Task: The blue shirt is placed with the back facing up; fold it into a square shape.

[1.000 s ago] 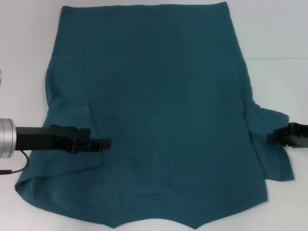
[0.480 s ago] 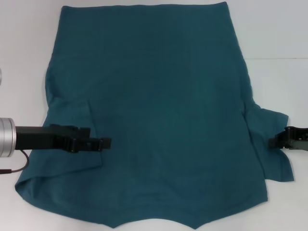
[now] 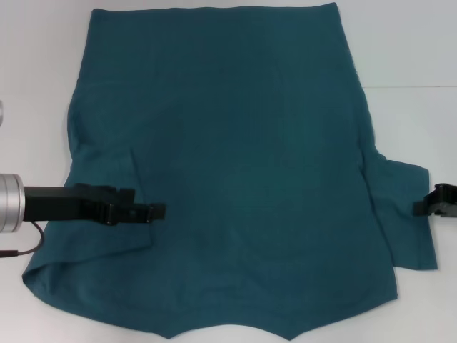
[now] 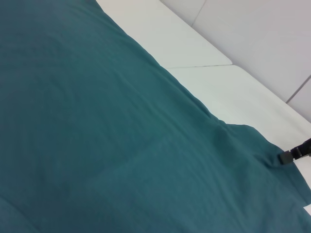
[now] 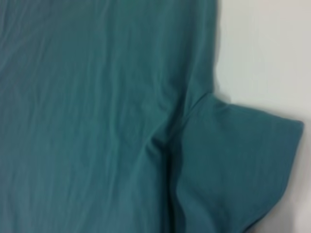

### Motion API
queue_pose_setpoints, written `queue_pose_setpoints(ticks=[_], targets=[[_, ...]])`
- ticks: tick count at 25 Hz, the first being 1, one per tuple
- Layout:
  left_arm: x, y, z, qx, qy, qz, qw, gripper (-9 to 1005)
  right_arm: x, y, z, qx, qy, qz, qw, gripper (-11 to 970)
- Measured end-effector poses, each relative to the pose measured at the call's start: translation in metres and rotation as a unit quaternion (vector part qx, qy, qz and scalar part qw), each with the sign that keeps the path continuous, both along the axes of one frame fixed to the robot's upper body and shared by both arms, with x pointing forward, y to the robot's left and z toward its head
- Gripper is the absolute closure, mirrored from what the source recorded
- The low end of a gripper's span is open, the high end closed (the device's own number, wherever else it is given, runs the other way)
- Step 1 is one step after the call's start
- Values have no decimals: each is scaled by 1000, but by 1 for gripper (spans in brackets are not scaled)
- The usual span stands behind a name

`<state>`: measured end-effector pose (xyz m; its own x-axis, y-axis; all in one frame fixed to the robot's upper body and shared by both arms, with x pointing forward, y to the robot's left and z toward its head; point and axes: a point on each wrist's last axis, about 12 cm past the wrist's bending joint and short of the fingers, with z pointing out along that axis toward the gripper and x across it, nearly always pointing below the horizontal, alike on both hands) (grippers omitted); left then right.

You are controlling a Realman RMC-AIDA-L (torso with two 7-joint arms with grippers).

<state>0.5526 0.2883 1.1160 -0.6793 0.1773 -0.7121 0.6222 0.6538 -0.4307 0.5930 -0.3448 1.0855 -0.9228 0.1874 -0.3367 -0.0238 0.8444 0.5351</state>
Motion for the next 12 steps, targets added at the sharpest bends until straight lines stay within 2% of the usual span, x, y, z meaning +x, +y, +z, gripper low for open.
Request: queue_pose_setpoints(ticks=[6,12], targets=[[-1,6,1,-3,0,14,1000,77,1,-24,12,-17,-40,-20,999,957],[-1,10,1,-9,-1,25,1000,78,3,-31,18,-24,-60,-23,998,957]])
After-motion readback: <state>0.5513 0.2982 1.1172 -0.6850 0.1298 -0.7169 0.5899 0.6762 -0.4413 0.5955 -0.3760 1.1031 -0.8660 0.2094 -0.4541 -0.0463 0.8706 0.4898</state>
